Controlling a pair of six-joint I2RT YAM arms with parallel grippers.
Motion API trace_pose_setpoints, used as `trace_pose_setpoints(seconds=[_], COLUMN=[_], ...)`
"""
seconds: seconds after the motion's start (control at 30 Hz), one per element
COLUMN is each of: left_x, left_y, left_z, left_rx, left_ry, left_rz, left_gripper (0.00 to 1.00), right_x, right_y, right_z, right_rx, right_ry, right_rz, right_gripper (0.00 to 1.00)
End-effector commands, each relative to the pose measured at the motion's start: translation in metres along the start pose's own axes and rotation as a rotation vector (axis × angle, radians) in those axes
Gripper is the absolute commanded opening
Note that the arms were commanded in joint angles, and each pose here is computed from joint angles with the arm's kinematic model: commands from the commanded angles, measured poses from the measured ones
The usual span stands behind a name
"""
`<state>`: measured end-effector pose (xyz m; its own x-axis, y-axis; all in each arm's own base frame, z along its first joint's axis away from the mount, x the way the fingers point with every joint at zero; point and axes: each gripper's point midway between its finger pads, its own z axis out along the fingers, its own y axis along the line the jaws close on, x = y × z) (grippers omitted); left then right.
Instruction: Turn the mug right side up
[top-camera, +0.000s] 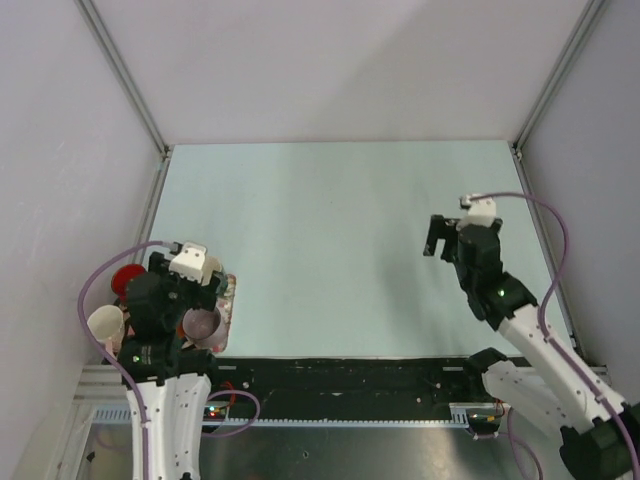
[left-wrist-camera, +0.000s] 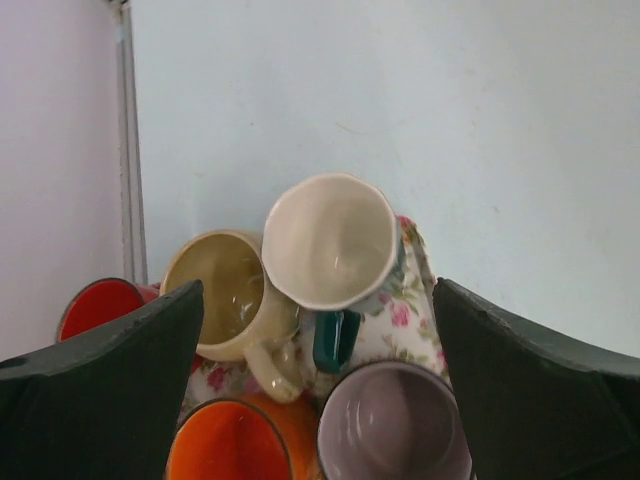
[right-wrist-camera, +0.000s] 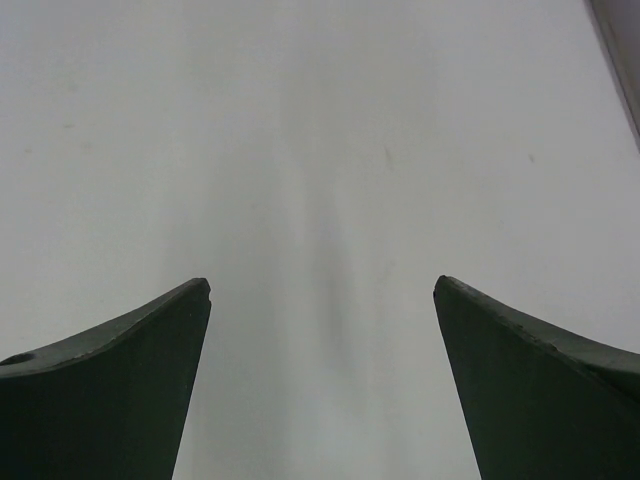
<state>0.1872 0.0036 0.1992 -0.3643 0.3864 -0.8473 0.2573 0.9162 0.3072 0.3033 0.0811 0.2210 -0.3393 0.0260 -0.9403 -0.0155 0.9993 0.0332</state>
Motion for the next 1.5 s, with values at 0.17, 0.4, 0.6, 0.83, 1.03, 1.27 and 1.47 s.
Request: trace_pose_setpoints(seconds=[0.17,0.4,0.6,0.83,1.03,1.27,1.47], left_x=[-0.055,-0.045,-0.038,-0.041,-0.04,-0.04,-0.039], left_y=[0.033,0.023,0.028,0.022,0.021,0.021,0.02], left_z=[0.036,0.047,0.054,0.051,0.051,0.05,0.051], left_rx=[-0.183,-0.152,-0.173,-0.146,-0.139,-0.139,-0.13], left_ry=[-0.414,-0.443,-0.404,-0.425,-0.427,-0.429,-0.427], left_rz=[-0.414,-0.473,-0.443,-0.428,-0.423,-0.418,-0.415], left_gripper=[1.0,1.0,1.0,0.99,0.98,0.98,0.98], right_x=[0.016,0.042,0.046,0.048,0.051,0.053,0.055], right_y=[-0.065,-0.06,-0.044,-0.039,-0.036,-0.045,-0.058], right_z=[-0.019,-0.019,-0.019,-0.022,-0.025,-0.035,-0.042], right_rx=[0.278,0.314,0.279,0.269,0.238,0.258,0.28], right_ry=[-0.239,-0.166,-0.151,-0.146,-0.149,-0.163,-0.239], right_rz=[0.28,0.255,0.202,0.142,0.129,0.144,0.22], right_gripper=[0.99,0.99,0.99,0.99,1.0,1.0,1.0])
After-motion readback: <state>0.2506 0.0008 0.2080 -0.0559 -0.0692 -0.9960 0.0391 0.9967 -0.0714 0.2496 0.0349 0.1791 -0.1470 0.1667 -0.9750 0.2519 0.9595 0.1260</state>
